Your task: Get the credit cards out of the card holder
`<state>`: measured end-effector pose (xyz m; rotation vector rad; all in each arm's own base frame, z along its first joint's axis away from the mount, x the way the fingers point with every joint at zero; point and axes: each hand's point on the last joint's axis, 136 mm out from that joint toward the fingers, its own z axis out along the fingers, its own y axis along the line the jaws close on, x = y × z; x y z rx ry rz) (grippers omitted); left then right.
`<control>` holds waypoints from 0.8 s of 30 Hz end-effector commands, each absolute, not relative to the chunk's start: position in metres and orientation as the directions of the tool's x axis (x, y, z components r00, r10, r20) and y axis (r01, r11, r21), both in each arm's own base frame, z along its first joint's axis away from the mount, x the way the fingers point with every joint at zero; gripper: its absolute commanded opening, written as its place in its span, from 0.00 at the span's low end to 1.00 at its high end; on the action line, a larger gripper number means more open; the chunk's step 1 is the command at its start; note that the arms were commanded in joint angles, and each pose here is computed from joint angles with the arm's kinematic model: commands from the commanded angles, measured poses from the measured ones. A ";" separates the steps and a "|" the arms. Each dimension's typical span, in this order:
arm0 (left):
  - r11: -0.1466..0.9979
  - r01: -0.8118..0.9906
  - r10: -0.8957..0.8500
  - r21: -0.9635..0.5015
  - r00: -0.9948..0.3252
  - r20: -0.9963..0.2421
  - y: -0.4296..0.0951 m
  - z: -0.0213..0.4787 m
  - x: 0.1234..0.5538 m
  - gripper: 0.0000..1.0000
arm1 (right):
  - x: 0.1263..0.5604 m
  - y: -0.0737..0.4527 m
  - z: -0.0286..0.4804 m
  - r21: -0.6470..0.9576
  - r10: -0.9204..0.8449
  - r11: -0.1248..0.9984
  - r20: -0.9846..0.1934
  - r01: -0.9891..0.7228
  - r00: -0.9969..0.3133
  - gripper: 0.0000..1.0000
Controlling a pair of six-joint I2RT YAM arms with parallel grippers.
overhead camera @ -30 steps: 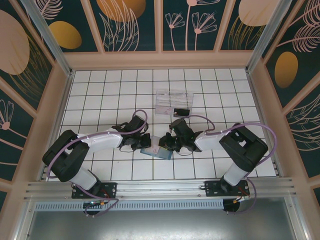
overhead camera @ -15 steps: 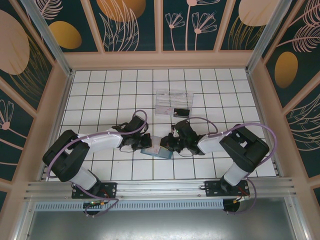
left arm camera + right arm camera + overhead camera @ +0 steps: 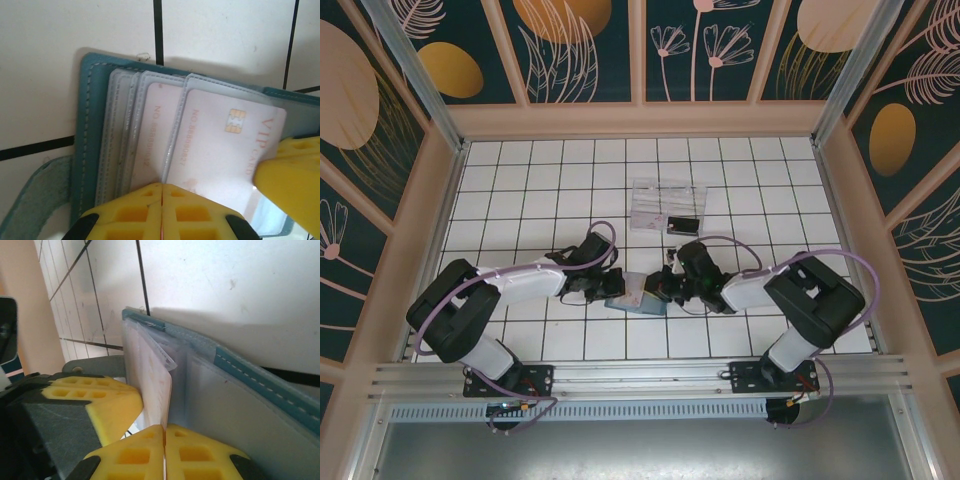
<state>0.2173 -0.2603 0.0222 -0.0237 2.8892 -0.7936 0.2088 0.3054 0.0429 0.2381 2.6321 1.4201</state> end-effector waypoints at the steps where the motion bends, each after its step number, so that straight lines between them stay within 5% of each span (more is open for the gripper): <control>1: 0.915 -0.025 -0.055 -0.404 -0.997 -0.061 -0.238 -0.002 0.201 0.08 | 0.213 0.293 0.050 0.833 0.226 0.551 -0.084 0.056 -0.970 0.08; 24: 0.913 -0.022 -0.059 -0.407 -0.995 -0.078 -0.243 0.002 0.209 0.08 | 0.224 0.241 0.080 0.725 0.244 0.688 -0.226 0.005 -0.943 0.01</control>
